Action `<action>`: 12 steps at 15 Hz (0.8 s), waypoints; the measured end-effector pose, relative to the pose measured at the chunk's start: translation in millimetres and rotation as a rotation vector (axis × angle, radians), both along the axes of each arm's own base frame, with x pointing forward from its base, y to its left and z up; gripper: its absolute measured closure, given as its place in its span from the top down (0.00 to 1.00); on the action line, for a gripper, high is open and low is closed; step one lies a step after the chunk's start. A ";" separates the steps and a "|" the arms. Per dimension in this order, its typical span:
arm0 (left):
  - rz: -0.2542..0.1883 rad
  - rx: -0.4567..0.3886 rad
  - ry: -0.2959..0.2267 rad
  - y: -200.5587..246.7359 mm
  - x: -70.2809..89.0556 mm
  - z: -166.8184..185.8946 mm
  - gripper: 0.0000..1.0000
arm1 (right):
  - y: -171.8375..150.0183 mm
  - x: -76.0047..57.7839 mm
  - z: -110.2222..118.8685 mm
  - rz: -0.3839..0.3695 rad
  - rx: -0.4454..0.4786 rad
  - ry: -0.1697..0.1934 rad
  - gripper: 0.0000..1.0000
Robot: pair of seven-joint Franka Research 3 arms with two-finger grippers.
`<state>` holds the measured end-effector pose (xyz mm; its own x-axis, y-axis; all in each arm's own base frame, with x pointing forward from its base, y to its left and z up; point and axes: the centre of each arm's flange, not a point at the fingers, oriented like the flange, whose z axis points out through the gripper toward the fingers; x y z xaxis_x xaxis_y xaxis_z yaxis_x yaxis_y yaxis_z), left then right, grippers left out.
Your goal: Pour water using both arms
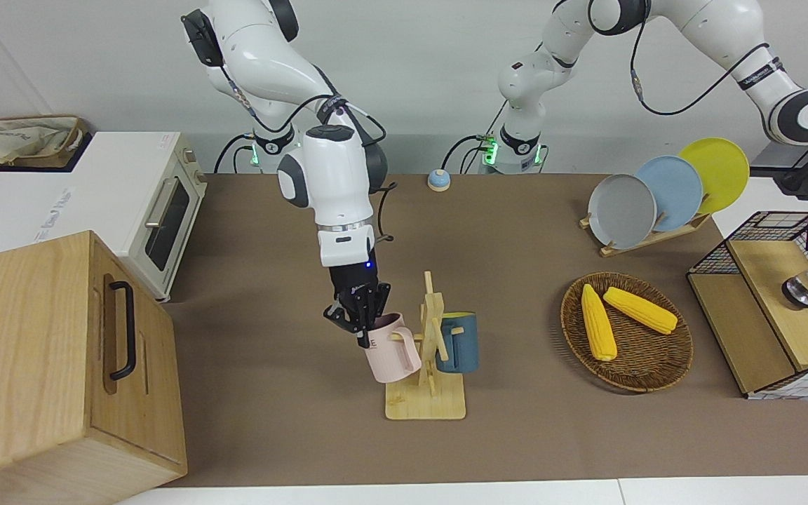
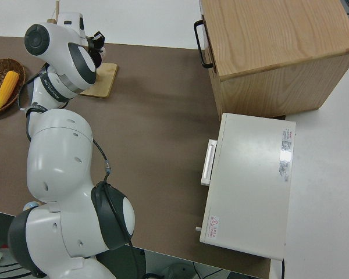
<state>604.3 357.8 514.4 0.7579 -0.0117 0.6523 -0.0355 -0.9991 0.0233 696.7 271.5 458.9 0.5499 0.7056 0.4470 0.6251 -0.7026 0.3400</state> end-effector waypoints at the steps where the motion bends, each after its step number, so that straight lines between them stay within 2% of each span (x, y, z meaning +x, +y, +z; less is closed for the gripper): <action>1: -0.003 0.006 0.012 -0.7 0.3 5.9 0.63 | -1.3 0.5 -0.1 -0.002 -0.001 0.000 0.05; 6: 0.009 0.003 0.054 -8.1 0.9 38.9 0.63 | -9.2 3.1 2.0 -0.013 -0.001 -0.003 0.05; 12: 0.029 -0.011 0.050 -8.1 -6.9 58.8 0.63 | -23.3 5.3 11.5 -0.035 0.003 -0.012 0.05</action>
